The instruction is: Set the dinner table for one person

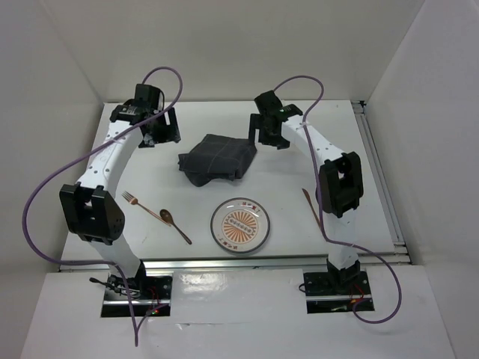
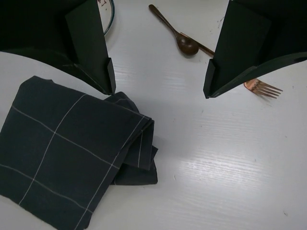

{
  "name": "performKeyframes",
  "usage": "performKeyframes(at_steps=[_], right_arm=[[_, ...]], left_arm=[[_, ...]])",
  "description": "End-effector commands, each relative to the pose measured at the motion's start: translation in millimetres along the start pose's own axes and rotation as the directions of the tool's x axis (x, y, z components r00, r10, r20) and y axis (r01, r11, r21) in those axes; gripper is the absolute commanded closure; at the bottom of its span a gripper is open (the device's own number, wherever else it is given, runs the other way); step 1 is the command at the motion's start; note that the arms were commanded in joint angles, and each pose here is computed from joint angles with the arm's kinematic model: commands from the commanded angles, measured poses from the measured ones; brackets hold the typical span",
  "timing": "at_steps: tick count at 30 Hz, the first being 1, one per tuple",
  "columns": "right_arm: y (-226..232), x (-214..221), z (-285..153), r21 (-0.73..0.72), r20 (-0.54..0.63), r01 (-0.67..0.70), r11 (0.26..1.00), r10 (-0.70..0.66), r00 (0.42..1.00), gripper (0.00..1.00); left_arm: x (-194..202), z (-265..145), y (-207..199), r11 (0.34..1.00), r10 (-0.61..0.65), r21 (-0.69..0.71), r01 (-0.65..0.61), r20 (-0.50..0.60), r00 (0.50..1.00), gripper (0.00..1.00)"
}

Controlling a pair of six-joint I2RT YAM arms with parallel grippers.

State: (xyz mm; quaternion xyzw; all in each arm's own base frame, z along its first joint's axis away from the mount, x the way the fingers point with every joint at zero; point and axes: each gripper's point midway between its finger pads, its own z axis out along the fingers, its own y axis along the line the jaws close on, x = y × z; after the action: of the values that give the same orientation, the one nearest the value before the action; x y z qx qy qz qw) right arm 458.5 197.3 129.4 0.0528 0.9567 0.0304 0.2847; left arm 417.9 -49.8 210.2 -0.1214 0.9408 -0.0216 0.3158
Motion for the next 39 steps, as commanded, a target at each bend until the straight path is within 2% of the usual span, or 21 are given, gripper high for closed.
performKeyframes(at_steps=[1, 9, 12, 14, 18, 22, 30, 31, 32, 33, 35, 37, 39], right_arm=[[6.7, -13.2, -23.7, -0.042, 0.038, -0.024, 0.999, 0.026, 0.999, 0.0], [25.4, -22.3, -46.5, -0.172, 0.075, -0.021, 0.985, 0.035, 0.997, 0.0], [37.6, -9.5, -47.7, -0.209, 0.051, -0.002, 0.978, 0.013, 0.999, 0.0], [43.9, 1.2, -43.9, -0.223, 0.035, 0.02, 0.975, -0.013, 0.999, 0.0], [56.7, 14.2, -40.1, -0.246, 0.027, 0.044, 0.968, -0.038, 0.999, 0.0], [59.9, 19.3, -26.4, -0.237, -0.01, 0.045, 0.97, -0.049, 0.999, 0.0], [59.7, 23.0, -25.2, -0.218, -0.018, 0.054, 0.974, -0.059, 0.998, 0.0], [60.3, 20.8, -27.8, -0.219, -0.015, 0.054, 0.974, -0.058, 0.998, 0.0], [58.4, 23.7, -28.0, -0.213, -0.027, 0.054, 0.975, -0.062, 0.998, 0.0], [60.9, 17.1, -33.5, -0.221, -0.013, 0.053, 0.974, -0.058, 0.998, 0.0], [57.6, 17.1, -35.8, -0.205, -0.017, 0.055, 0.977, -0.059, 0.998, 0.0], [52.7, 11.4, -38.6, -0.179, 0.008, 0.054, 0.982, -0.054, 0.999, 0.0], [49.1, 4.7, -47.1, -0.171, 0.042, 0.051, 0.984, -0.044, 0.998, 0.0]], left_arm=[[5.8, -7.6, -0.9, 0.999, -0.026, 0.029, 0.026, -0.006, 1.0, 0.07], [22.9, -2.1, 3.7, 0.979, -0.148, 0.131, 0.158, -0.084, 0.985, 0.07], [28.9, 3.6, 9.7, 0.971, -0.186, 0.13, 0.199, -0.11, 0.976, 0.07], [39.1, 18.5, 11.1, 0.967, -0.195, 0.131, 0.218, -0.168, 0.966, 0.09], [62.1, 45.0, 5.5, 0.966, -0.171, 0.137, 0.22, -0.299, 0.939, 0.08], [80.3, 63.9, -11.5, 0.938, -0.185, 0.201, 0.281, -0.395, 0.9, 0.06], [89.9, 102.2, -43.8, 0.888, -0.156, 0.33, 0.321, -0.442, 0.883, 0.07], [93.0, 105.8, -45.0, 0.883, -0.153, 0.337, 0.326, -0.449, 0.88, 0.15], [90.7, 106.9, -45.7, 0.882, -0.153, 0.344, 0.322, -0.439, 0.885, 0.15], [90.9, 110.4, -46.2, 0.88, -0.162, 0.34, 0.331, -0.442, 0.883, 0.27], [89.9, 109.3, -46.5, 0.879, -0.161, 0.346, 0.328, -0.433, 0.887, 0.44], [83.1, 104.3, -50.8, 0.88, -0.153, 0.358, 0.312, -0.41, 0.899, 0.74], [73.4, 95.8, -50.6, 0.887, -0.134, 0.363, 0.286, -0.391, 0.911, 0.9]])
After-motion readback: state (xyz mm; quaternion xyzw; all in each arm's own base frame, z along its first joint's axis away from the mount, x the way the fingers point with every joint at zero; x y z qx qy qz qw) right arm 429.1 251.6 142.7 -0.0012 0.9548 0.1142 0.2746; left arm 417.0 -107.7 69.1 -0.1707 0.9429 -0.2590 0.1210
